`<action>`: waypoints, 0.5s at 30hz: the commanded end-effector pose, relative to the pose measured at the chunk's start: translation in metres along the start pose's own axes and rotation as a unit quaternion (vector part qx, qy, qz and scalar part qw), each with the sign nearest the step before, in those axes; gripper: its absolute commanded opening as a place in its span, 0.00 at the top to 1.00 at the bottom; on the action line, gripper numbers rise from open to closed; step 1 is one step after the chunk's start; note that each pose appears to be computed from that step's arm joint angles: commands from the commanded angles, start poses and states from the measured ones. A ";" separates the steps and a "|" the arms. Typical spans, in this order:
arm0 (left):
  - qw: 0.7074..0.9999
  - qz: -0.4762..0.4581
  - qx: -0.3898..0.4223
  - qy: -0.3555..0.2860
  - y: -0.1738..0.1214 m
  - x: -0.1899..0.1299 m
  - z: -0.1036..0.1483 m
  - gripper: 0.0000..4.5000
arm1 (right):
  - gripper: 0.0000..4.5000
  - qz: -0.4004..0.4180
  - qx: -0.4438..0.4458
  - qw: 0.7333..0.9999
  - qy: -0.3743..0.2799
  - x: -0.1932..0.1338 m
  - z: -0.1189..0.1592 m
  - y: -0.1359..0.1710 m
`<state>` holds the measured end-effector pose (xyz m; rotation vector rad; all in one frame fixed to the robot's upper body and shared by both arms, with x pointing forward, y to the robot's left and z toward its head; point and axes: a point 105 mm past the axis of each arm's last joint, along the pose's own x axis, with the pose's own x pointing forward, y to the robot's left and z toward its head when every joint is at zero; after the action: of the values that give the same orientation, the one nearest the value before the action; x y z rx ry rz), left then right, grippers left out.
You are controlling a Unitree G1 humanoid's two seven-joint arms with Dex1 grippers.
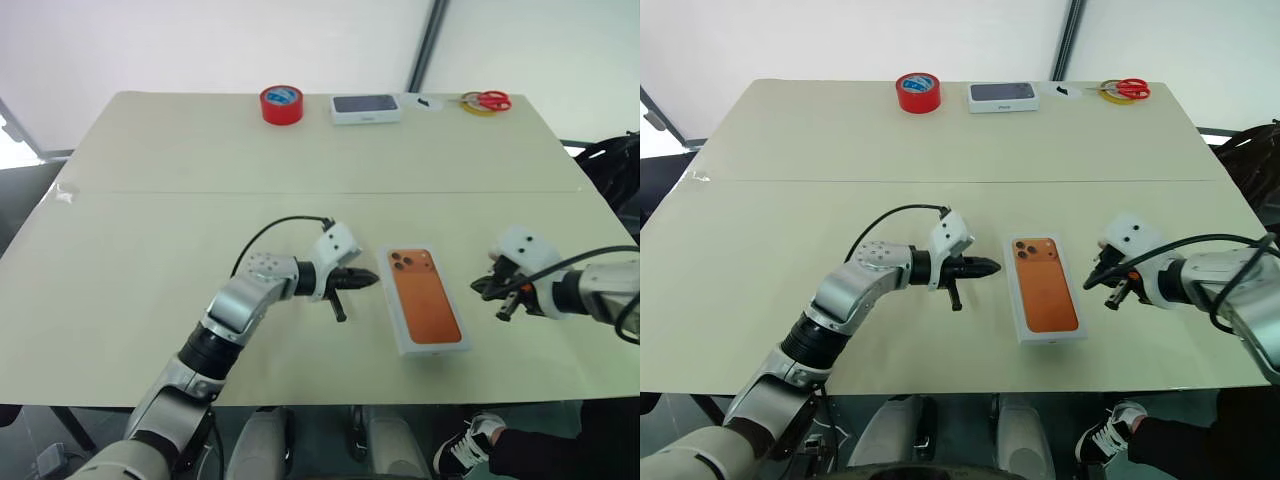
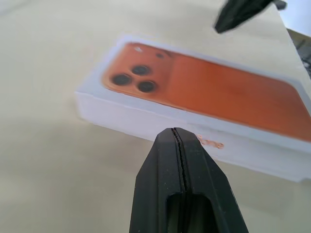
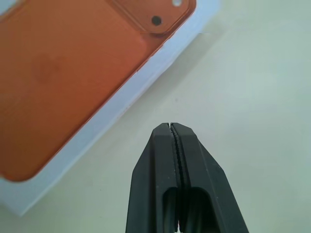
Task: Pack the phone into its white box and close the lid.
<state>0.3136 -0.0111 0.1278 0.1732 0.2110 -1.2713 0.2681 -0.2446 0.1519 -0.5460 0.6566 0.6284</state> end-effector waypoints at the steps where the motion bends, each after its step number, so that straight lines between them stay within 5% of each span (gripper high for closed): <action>1: 0.999 0.005 0.018 -0.035 0.000 0.008 0.026 1.00 | 0.99 0.025 -0.025 0.998 -0.047 -0.014 0.014 0.009; 7: 1.000 -0.004 0.030 0.009 -0.007 0.035 0.013 1.00 | 0.99 0.102 -0.016 0.994 -0.044 0.001 0.001 0.054; 15: 0.999 -0.009 0.028 0.044 -0.009 0.038 -0.005 1.00 | 0.99 0.105 -0.002 0.994 -0.021 0.015 -0.013 0.068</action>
<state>0.3151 -0.0474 0.1104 0.2623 0.2713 -1.2895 0.2293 -0.2053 0.1167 -0.4491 0.6776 0.8211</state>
